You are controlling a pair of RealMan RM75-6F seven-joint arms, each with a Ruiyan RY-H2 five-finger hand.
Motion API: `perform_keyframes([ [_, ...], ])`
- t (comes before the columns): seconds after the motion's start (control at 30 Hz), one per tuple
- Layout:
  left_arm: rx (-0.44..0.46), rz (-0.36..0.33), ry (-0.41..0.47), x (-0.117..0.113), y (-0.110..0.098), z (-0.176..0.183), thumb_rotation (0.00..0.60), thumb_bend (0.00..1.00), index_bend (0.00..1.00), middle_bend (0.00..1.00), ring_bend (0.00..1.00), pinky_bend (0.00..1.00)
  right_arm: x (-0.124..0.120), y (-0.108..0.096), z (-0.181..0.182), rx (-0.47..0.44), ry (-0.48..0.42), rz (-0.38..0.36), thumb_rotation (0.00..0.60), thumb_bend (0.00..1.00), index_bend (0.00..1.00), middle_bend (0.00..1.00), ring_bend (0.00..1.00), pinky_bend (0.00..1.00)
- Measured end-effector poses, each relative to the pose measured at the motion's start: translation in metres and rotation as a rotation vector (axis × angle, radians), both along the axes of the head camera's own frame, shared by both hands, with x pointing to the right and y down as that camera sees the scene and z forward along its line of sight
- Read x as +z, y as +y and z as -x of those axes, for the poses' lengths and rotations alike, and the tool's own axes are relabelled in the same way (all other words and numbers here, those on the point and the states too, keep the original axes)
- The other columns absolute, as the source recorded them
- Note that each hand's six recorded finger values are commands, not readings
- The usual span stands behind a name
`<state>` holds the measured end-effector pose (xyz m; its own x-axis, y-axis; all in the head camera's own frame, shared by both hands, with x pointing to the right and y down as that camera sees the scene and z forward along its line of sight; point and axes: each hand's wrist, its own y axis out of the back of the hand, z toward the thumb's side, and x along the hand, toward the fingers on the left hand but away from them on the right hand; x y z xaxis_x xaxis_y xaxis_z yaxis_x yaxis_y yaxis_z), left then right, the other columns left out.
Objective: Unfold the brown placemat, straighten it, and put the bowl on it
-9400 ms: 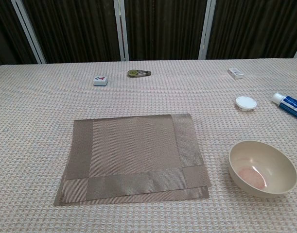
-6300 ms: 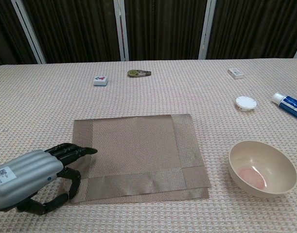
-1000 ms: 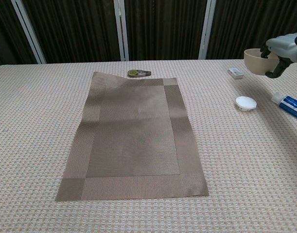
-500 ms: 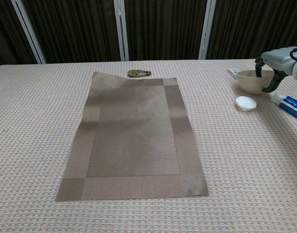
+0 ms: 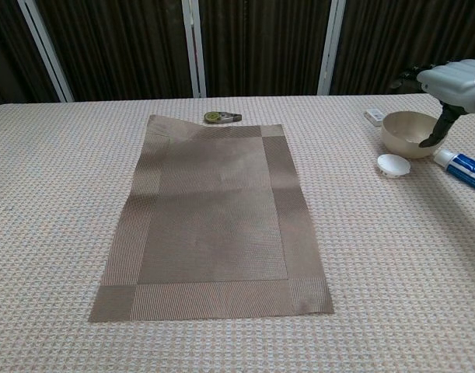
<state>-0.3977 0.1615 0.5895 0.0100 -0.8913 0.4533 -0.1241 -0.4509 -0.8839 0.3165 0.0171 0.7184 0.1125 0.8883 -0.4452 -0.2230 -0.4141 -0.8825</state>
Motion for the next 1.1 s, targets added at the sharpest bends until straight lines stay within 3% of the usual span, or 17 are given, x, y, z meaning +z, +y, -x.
perform_keyframes([
  [0.17, 0.007, -0.001, 0.018, -0.003, 0.001, -0.003, 0.6, 0.0, 0.0, 0.0, 0.0, 0.0, -0.027, 0.025, 0.024, -0.101, -0.101, 0.002, 0.6, 0.0, 0.14, 0.01, 0.0, 0.0],
  [0.27, 0.009, -0.002, 0.029, -0.005, 0.001, -0.004, 0.6, 0.0, 0.0, 0.0, 0.0, 0.0, -0.047, 0.051, 0.043, -0.189, -0.156, 0.024, 0.6, 0.0, 0.15, 0.02, 0.0, 0.0],
  [0.5, 0.007, -0.014, 0.047, -0.011, -0.001, -0.003, 0.6, 0.0, 0.0, 0.0, 0.0, 0.0, -0.074, 0.14, 0.082, -0.476, -0.177, 0.116, 0.6, 0.03, 0.16, 0.04, 0.0, 0.0],
  [0.6, 0.004, -0.014, 0.049, -0.012, -0.001, -0.001, 0.6, 0.0, 0.0, 0.0, 0.0, 0.0, -0.074, 0.163, 0.095, -0.555, -0.174, 0.143, 0.6, 0.03, 0.16, 0.04, 0.0, 0.0],
  [0.8, -0.009, -0.009, 0.047, -0.012, -0.002, 0.004, 0.6, 0.0, 0.0, 0.0, 0.0, 0.0, -0.067, 0.194, 0.132, -0.648, -0.221, 0.197, 0.6, 0.06, 0.16, 0.05, 0.0, 0.0],
  [1.1, -0.022, -0.006, 0.043, -0.014, -0.002, 0.011, 0.6, 0.0, 0.0, 0.0, 0.0, 0.0, -0.057, 0.216, 0.177, -0.736, -0.256, 0.23, 0.6, 0.06, 0.17, 0.06, 0.0, 0.0],
])
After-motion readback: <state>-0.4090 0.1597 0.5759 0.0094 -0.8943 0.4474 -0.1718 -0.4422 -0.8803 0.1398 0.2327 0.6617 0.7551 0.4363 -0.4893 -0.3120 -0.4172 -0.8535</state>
